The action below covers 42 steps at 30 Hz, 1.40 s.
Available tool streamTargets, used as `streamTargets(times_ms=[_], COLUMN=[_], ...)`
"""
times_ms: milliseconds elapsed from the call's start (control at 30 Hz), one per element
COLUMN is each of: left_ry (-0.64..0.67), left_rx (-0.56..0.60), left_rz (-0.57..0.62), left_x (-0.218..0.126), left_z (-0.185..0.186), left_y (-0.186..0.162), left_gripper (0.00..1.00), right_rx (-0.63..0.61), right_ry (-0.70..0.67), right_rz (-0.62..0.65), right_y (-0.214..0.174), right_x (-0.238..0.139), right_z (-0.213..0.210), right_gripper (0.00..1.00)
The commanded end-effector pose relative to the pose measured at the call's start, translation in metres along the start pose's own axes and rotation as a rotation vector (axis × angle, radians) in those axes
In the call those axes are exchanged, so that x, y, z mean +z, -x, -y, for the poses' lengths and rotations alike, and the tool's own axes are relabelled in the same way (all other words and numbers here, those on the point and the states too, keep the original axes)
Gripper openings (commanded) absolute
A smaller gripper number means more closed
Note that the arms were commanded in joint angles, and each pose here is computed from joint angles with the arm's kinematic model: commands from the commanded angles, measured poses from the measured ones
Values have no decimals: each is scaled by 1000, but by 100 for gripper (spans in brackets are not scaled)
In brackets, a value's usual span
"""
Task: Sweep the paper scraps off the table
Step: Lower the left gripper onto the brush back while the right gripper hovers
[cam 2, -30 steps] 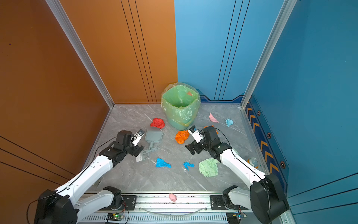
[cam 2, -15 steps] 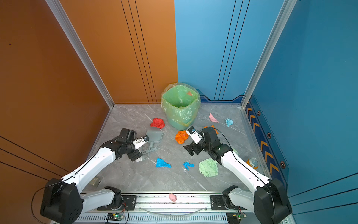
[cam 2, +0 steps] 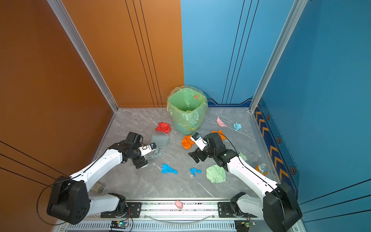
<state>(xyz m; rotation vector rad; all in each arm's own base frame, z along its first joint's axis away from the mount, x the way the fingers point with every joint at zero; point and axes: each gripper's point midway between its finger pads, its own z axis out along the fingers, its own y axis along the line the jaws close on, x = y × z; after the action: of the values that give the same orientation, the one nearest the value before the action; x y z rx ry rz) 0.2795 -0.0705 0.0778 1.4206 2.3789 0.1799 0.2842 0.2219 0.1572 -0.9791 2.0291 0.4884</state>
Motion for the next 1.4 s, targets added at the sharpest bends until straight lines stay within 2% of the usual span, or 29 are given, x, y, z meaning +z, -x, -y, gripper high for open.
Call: streamTargets(times_ms=[0, 400, 600, 1367], left_ry=[-47, -86, -85, -105], left_rx=[24, 50, 61, 70], left_rz=[6, -1, -39, -31], left_x=[-1, 9, 15, 17], left_z=[4, 6, 7, 9], left_y=[5, 14, 10, 15], left_gripper=[98, 100, 96, 88], right_rx=[-19, -27, -28, -39], right_ry=[-19, -21, -20, -7], right_rz=[22, 25, 18, 13], right_y=[13, 17, 16, 20], right_x=[3, 5, 8, 14], right_z=[2, 0, 0, -3], right_gripper=[100, 100, 100, 100])
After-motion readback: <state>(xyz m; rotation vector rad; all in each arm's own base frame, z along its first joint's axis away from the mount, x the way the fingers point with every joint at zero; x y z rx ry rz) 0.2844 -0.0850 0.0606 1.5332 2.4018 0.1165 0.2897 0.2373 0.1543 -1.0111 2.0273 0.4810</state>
